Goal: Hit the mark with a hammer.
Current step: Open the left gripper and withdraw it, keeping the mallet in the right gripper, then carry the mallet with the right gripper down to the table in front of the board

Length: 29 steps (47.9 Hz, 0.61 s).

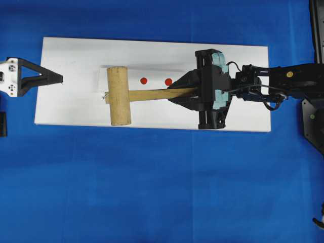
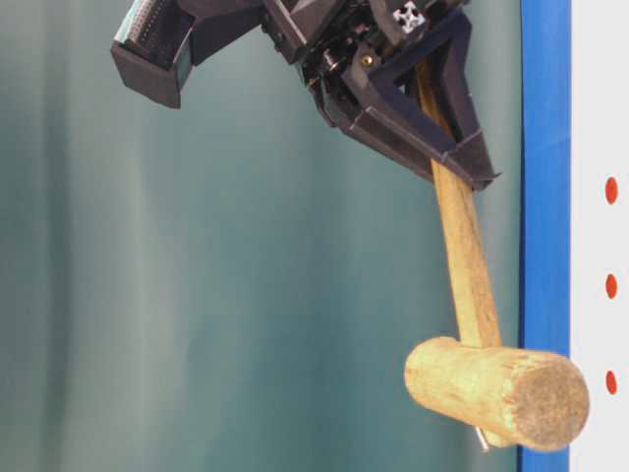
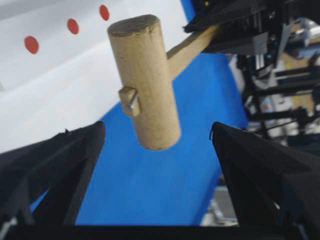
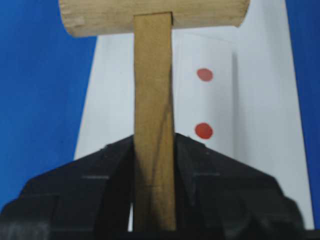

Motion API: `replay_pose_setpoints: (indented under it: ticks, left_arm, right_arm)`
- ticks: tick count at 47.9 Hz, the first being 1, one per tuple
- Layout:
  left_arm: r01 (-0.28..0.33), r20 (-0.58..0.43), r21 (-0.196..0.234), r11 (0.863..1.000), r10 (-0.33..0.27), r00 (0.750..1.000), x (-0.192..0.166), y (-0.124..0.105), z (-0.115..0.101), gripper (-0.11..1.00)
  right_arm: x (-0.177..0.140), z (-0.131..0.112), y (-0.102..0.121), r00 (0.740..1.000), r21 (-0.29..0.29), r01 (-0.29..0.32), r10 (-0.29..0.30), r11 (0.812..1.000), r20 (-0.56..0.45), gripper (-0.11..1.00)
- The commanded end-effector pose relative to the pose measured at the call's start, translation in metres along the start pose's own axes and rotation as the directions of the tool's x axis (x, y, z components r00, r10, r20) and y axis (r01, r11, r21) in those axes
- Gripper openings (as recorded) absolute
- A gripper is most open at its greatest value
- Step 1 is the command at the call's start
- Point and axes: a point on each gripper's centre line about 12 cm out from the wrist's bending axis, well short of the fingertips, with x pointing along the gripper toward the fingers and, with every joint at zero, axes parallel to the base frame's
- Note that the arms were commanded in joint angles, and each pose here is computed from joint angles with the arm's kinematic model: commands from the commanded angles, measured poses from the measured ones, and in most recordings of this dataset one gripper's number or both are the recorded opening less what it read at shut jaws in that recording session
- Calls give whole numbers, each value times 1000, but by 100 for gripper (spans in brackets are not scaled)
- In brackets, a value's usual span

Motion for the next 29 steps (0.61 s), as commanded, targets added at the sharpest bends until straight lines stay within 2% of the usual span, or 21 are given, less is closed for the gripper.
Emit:
replay_pose_setpoints:
  ticks: [1, 4, 7, 8, 10, 12, 16, 20, 21, 25, 27, 29]
  left_arm:
    - [11, 17, 57, 998, -12, 1000, 1, -4, 4, 90]
    - [4, 29, 113, 994, -8, 1000, 1, -3, 7, 90]
    - [-2, 43, 187, 982, -6, 999, 1, -2, 10, 90]
    - [-11, 48, 230, 973, 0, 999, 1, -1, 11, 90]
    - [-20, 54, 285, 958, 5, 999, 1, 0, 12, 90]
    - [-26, 59, 348, 937, 6, 998, 1, 1, 13, 90]
    - [-38, 65, 473, 880, 8, 998, 1, 1, 14, 90]
    - [-45, 64, 589, 807, 9, 998, 1, 1, 14, 90]
    - [-47, 64, 626, 779, 9, 998, 1, 1, 14, 90]
    - [-52, 66, 701, 712, 8, 998, 1, 1, 15, 90]
    - [-57, 68, 726, 685, 11, 998, 1, 2, 15, 90]
    - [-60, 71, 745, 664, 11, 997, 1, 2, 16, 90]
  right_arm:
    - [-7, 17, -1, 998, 9, 5, -5, 1000, 65, 8]
    - [-7, 18, -1, 998, 13, 5, -6, 1000, 68, 8]
    - [-7, 18, -1, 998, 19, 6, -8, 1000, 68, 8]
    - [-7, 18, -1, 998, 22, 6, -8, 1000, 66, 8]
    - [-7, 17, -1, 998, 30, 8, -9, 1000, 66, 8]
    - [-7, 17, -1, 998, 42, 9, -12, 999, 65, 8]
    - [-7, 18, -1, 998, 63, 10, -14, 998, 67, 8]
    - [-7, 18, -2, 997, 87, 13, -19, 996, 69, 8]
    - [-7, 17, -1, 998, 92, 13, -19, 996, 67, 8]
    - [-7, 17, 0, 998, 118, 11, -19, 993, 66, 8]
    - [-7, 17, 1, 998, 127, 9, -17, 992, 65, 8]
    - [-7, 17, 3, 998, 134, 4, -13, 991, 65, 8]
